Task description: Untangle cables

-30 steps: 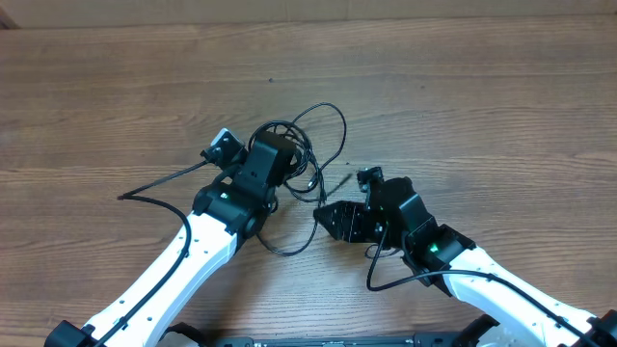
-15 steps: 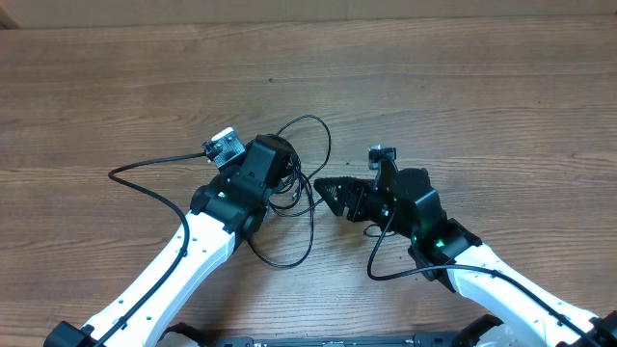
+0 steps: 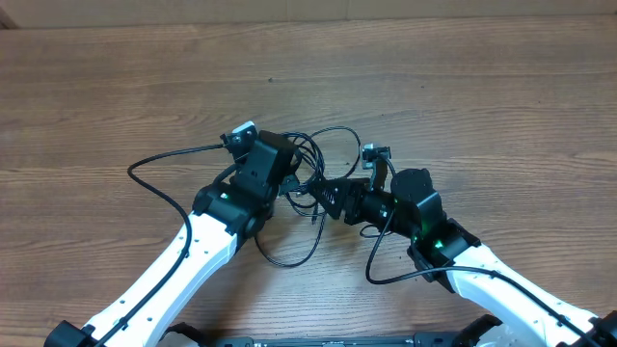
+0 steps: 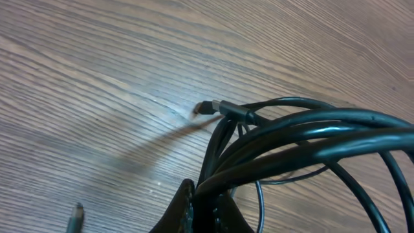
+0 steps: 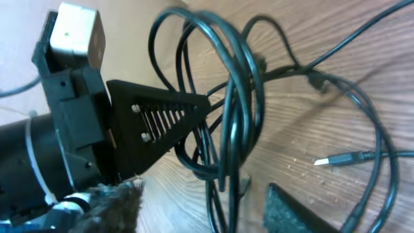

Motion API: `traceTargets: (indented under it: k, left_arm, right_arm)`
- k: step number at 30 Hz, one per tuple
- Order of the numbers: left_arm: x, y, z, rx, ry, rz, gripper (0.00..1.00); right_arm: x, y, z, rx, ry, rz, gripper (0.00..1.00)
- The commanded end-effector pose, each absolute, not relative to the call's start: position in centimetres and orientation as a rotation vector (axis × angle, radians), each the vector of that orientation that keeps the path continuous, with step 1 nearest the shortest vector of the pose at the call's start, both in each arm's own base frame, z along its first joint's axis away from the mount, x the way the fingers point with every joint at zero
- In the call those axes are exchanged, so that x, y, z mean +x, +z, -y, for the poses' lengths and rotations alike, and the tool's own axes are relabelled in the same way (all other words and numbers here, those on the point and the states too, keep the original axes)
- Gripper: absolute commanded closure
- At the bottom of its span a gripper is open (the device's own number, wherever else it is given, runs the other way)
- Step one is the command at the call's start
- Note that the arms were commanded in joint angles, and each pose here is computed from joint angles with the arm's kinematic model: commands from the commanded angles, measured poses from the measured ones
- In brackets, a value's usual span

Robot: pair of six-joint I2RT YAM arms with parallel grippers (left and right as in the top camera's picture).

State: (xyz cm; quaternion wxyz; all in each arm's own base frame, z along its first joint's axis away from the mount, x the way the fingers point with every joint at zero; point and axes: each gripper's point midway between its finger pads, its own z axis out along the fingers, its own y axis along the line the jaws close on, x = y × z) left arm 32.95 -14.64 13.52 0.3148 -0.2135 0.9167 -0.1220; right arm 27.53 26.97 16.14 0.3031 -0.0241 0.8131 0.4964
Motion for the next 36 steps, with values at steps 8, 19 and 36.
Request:
traceTargets:
  k: [8,19,36]
  left_arm:
    - [33.1,14.6,16.9,-0.480,-0.363,-2.378,0.96]
    - [33.6,15.1,16.9,-0.650,-0.434,-2.315,0.96]
    - [35.3,16.4,12.5,-1.053,-0.371,-2.037,0.96]
  right_arm:
    - [27.3,16.8,-27.3,-0.083,1.329,-2.141,0.81]
    - [26.2,15.2,-27.2,-0.087,1.336,-2.232,0.96]
    - [20.1,11.1,-29.7,-0.210,1.263,-2.466,0.96]
